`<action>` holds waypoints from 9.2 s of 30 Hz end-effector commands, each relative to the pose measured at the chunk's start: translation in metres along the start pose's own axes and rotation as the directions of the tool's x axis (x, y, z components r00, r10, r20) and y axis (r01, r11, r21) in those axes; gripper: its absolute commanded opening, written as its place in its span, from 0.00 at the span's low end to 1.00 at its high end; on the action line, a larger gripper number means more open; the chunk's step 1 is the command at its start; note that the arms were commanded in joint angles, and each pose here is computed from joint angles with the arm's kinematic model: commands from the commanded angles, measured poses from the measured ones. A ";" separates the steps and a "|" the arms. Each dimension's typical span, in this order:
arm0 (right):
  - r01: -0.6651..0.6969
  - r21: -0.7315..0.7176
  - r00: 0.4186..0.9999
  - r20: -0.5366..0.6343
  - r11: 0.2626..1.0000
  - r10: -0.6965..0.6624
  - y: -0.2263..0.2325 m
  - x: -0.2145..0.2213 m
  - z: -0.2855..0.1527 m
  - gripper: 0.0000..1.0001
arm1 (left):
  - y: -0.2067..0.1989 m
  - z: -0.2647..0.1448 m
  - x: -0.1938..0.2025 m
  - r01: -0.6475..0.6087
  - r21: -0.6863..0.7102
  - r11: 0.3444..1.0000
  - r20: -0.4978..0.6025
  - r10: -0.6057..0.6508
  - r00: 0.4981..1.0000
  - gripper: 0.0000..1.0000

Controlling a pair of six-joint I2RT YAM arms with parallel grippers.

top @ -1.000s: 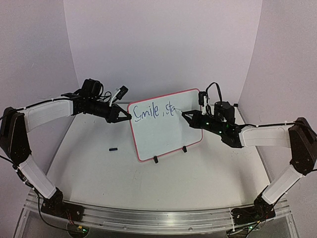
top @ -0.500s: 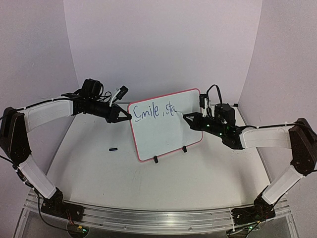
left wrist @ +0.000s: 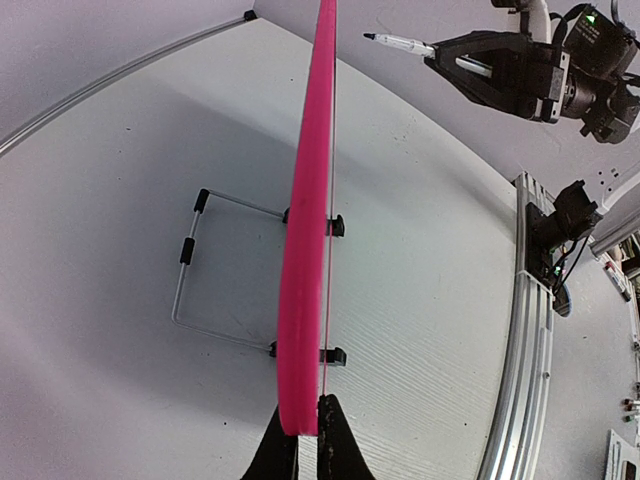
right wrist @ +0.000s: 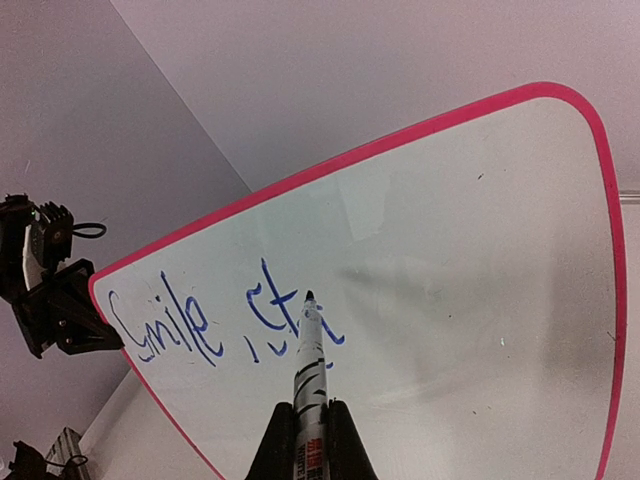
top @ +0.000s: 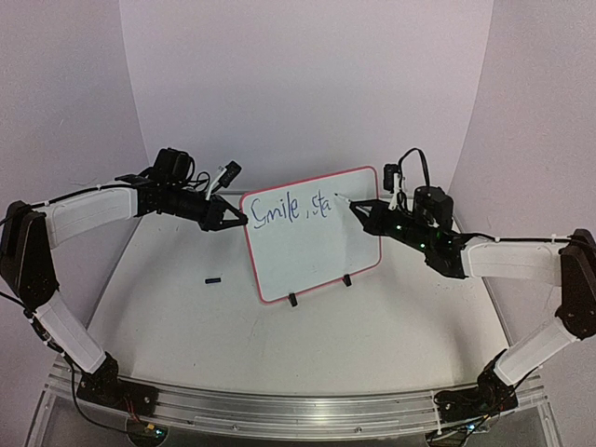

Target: Write a sentence on the whiteboard

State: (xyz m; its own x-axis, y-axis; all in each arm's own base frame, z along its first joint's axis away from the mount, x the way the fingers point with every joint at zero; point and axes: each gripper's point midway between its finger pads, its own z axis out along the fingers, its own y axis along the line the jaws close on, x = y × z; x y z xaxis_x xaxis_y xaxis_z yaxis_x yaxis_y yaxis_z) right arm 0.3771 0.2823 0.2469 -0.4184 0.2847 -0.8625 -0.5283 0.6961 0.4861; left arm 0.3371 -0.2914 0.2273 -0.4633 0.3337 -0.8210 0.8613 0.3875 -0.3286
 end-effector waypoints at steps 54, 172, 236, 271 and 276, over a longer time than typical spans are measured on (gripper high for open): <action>0.021 0.042 0.998 0.063 0.999 -0.023 -0.004 -0.023 0.009 0.00 | -0.001 0.015 0.034 0.031 -0.003 1.000 -0.128 -0.031 0.991 0.00; 0.092 0.064 0.995 0.042 0.994 -0.095 -0.027 -0.049 0.009 0.00 | -0.005 0.018 0.036 0.027 0.003 1.000 -0.140 -0.027 0.990 0.00; -0.045 0.174 0.999 0.005 0.984 0.045 -0.065 0.002 -0.007 0.00 | -0.005 0.018 0.036 0.028 0.006 1.000 -0.141 -0.027 0.990 0.00; -0.037 0.112 0.997 0.076 0.993 0.028 -0.037 -0.026 -0.041 0.00 | -0.006 0.018 0.035 0.026 0.009 1.000 -0.137 -0.024 0.990 0.00; -0.024 0.115 0.998 0.063 0.993 0.017 -0.038 -0.026 -0.038 0.00 | -0.007 0.018 0.035 0.024 0.010 1.000 -0.136 -0.022 0.990 0.00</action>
State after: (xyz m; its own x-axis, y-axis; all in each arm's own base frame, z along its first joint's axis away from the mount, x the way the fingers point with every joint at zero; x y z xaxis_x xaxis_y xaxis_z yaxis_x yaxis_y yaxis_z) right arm 0.3765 0.2251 0.2458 -0.4083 0.3375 -0.8481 -0.4249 0.7521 0.5039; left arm 0.3339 -0.2981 0.2288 -0.4410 0.3502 -0.8264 0.8753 0.3716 -0.3096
